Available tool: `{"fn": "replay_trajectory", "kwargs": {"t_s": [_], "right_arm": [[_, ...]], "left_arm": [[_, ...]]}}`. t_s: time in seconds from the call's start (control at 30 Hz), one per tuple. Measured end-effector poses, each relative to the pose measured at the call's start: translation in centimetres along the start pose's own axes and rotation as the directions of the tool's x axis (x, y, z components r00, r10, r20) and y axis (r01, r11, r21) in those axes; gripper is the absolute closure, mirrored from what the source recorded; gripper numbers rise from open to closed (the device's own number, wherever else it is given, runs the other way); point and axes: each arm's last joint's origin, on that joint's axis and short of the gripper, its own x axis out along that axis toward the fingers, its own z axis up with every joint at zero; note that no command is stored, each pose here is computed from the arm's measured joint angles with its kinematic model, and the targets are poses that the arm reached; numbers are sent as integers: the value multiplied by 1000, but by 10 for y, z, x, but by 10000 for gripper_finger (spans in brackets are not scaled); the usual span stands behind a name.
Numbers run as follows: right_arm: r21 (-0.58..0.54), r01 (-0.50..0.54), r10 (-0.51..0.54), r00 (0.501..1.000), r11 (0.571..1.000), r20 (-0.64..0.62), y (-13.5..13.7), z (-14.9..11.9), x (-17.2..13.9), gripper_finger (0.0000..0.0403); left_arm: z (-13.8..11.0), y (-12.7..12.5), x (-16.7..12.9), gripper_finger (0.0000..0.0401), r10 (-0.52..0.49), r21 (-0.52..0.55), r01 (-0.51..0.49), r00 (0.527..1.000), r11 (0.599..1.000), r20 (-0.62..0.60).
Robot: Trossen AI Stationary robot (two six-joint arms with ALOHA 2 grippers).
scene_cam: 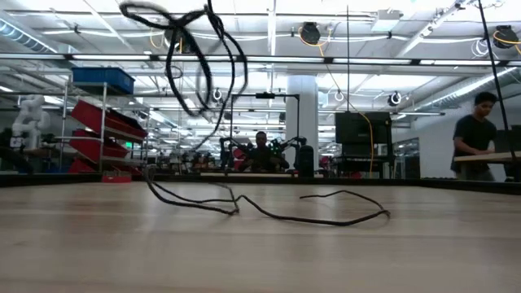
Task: Coil cords
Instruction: Coil the black wire on the spool
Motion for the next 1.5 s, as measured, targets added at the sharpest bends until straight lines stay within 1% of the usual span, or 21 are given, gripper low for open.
{"fn": "replay_trajectory", "kwargs": {"t_s": [0.2, 0.37, 0.6, 0.77, 0.83, 0.93, 0.97, 1.07, 1.23, 1.5], "right_arm": [[6, 11, -11, 1000, 1000, -18, -11, -3, 3, 403], [17, -28, 28, 1000, 999, -13, -16, -4, 5, 403], [12, -23, 23, 999, 1000, -24, -19, -6, 6, 403], [11, -26, 27, 998, 1000, -52, -19, -8, 3, 403], [17, -27, 28, 999, 999, -46, -18, -6, 1, 403], [22, -21, 22, 999, 1000, -26, -19, -4, 1, 403], [19, -20, 20, 999, 1000, -25, -19, -4, 1, 403], [21, -11, 12, 1000, 1000, -22, -22, -4, 1, 403], [17, 36, -35, 999, 999, -13, -24, -2, 1, 403], [13, 38, -38, 999, 999, -1, -24, -1, 1, 403]], "left_arm": [[-5, -10, 5, 255, -7, 26, 8, 1000, 1000, -13], [-6, -11, 7, 255, -3, 43, 3, 1000, 999, -13], [-5, -12, 5, 255, -11, 41, 11, 1000, 999, -8], [-1, -16, -6, 255, -49, 29, 49, 999, 998, 17], [0, -18, -9, 255, -89, 25, 88, 995, 996, 33], [1, -21, -9, 255, -180, 23, 179, 982, 984, 62], [1, -20, -8, 255, -190, 23, 189, 980, 982, 65], [-1, -17, -1, 255, -167, -3, 168, 984, 986, 54], [-3, -13, 9, 255, -135, -46, 136, 990, 990, 39], [-8, -14, 17, 255, -115, -39, 115, 993, 993, 18]]}}
